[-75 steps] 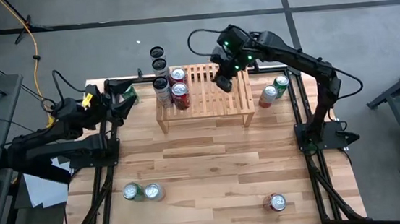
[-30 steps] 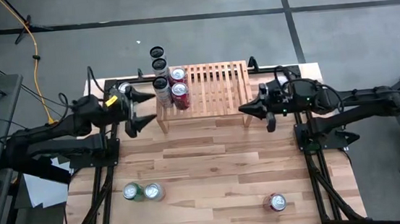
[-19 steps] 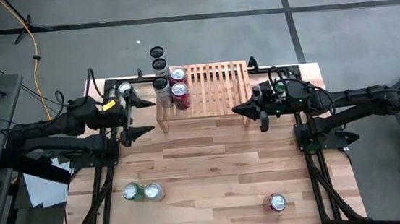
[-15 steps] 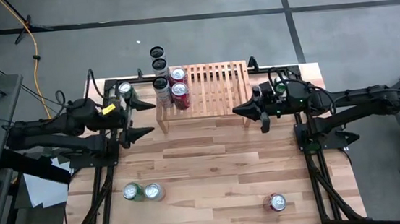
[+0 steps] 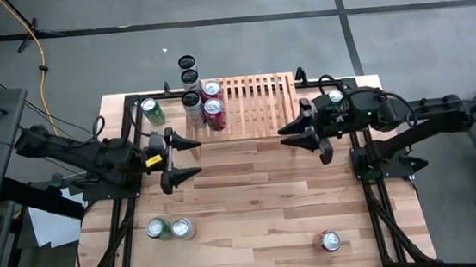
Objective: Place canned beverage on shelf
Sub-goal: Put the red-white soda can on the shelf aligned with the other red-white soda cans
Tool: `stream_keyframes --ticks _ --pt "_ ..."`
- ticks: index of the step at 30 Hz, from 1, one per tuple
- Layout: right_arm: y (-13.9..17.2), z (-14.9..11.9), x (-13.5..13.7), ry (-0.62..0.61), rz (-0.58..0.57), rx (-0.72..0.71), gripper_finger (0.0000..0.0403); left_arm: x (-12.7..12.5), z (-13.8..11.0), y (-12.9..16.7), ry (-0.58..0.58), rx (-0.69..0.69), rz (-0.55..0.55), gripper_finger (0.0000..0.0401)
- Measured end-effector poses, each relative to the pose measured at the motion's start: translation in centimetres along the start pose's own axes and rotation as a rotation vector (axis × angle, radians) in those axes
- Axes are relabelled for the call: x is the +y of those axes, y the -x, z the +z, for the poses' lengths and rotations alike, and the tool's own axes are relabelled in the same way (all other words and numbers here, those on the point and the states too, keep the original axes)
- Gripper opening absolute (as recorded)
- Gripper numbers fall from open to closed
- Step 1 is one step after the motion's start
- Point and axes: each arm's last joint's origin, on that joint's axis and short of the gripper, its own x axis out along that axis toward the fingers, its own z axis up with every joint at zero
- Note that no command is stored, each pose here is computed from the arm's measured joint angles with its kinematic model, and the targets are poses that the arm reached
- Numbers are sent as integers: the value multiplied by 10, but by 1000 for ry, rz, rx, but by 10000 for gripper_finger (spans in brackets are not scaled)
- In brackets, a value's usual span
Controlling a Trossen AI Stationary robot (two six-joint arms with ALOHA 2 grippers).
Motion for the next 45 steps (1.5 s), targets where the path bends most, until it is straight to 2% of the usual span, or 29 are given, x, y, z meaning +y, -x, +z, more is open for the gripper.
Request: stream_keyframes --ticks 4,7,10,13,18,23,26,30,40,45 --pt "-12 9 8 66 -88 173 221 -7 8 1 -38 4 44 385" --pt "-22 12 11 132 -110 296 273 -9 15 3 -77 8 72 385" --pt "-31 13 12 173 -127 395 304 -9 21 5 -82 11 85 385" --pt "-36 13 13 155 -138 482 315 -9 21 5 -69 17 102 385" --pt "-37 9 19 -8 -96 681 317 -9 21 5 -57 18 105 385" --pt "-30 -12 40 -265 -159 905 317 -4 22 3 -64 4 155 385" --pt "-27 -32 62 -391 -242 1045 317 2 25 2 -41 -15 208 385" --pt "-23 -63 95 -543 -437 1170 317 9 27 0 33 -35 247 385" --pt "-34 -156 166 -826 -981 1197 317 13 28 -2 59 -26 185 385" --pt "-39 -188 179 -863 -1122 1162 317 14 29 -2 60 -26 186 385"
